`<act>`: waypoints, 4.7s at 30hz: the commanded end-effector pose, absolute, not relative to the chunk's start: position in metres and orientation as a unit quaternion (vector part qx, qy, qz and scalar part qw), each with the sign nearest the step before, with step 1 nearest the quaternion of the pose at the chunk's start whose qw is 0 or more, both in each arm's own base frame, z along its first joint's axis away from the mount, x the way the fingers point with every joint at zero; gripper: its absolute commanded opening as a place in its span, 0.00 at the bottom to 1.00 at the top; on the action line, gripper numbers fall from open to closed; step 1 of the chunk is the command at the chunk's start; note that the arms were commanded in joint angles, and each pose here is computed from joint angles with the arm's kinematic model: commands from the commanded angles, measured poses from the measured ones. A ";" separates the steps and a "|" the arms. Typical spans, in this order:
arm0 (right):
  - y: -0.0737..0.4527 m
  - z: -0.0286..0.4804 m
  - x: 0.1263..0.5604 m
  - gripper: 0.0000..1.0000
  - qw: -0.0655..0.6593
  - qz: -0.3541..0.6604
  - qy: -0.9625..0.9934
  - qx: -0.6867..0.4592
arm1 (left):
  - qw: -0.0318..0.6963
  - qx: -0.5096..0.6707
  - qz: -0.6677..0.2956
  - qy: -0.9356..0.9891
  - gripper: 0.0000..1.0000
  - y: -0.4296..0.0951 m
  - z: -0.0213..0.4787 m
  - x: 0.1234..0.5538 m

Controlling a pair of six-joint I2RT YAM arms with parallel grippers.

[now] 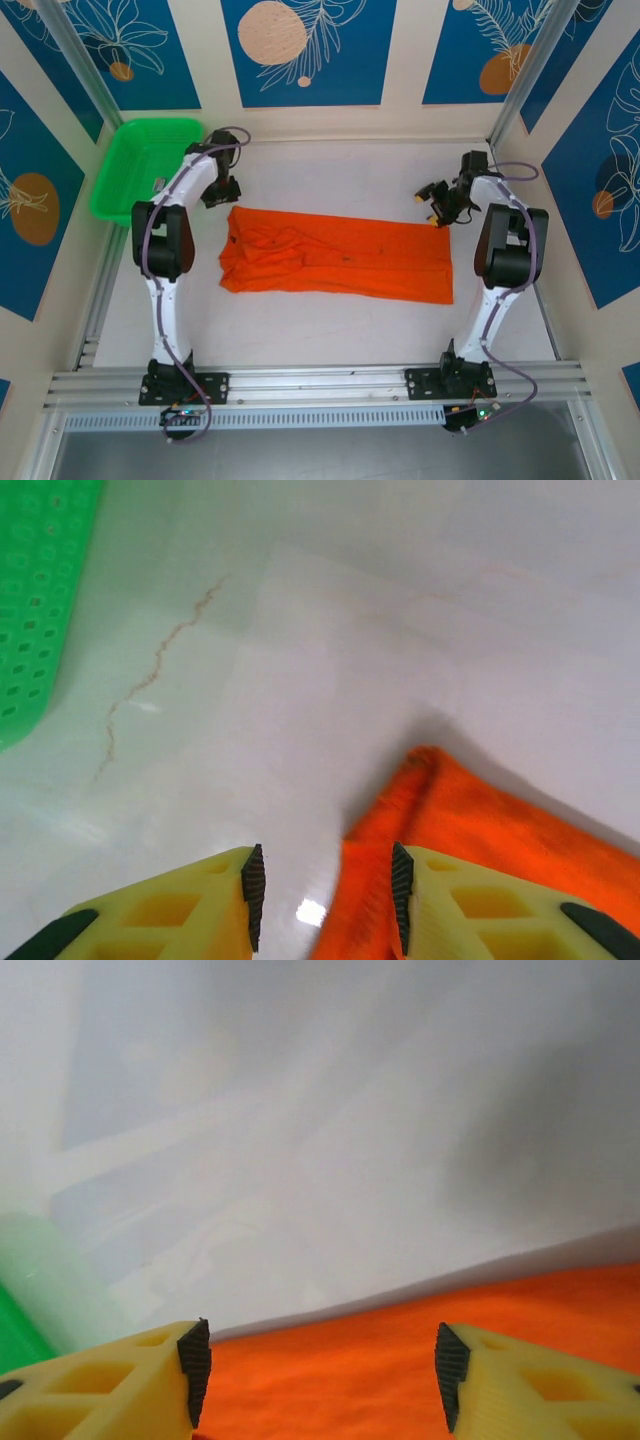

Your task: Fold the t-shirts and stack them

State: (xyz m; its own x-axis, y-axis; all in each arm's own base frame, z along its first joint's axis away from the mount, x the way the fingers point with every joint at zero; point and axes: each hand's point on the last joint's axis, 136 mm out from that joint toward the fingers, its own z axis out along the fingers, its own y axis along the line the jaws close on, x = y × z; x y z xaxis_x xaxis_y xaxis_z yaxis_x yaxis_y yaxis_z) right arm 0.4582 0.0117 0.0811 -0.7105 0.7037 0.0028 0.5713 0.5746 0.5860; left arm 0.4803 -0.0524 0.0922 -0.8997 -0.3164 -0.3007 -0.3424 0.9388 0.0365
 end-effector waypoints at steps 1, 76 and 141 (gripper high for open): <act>0.067 0.133 0.470 0.65 0.179 0.333 0.890 0.254 | 0.138 -0.142 -0.056 0.978 0.39 -0.097 0.118 0.462; 0.369 0.081 0.348 0.05 -0.042 0.346 0.924 -0.158 | -0.035 -0.104 -0.083 0.991 0.35 -0.131 0.005 0.433; 0.368 0.061 0.332 0.00 -0.109 0.326 0.933 -0.108 | -0.022 -0.102 -0.034 0.994 0.27 -0.121 0.013 0.418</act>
State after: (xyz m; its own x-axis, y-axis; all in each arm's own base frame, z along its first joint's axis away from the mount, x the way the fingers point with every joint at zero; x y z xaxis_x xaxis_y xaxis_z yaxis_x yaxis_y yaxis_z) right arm 0.3368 0.3721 0.0272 -0.9510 -0.2622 0.1639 -0.1158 0.7935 0.5975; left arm 0.4182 -0.1307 0.0233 -0.9825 -0.1837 0.0292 -0.1860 0.9744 -0.1264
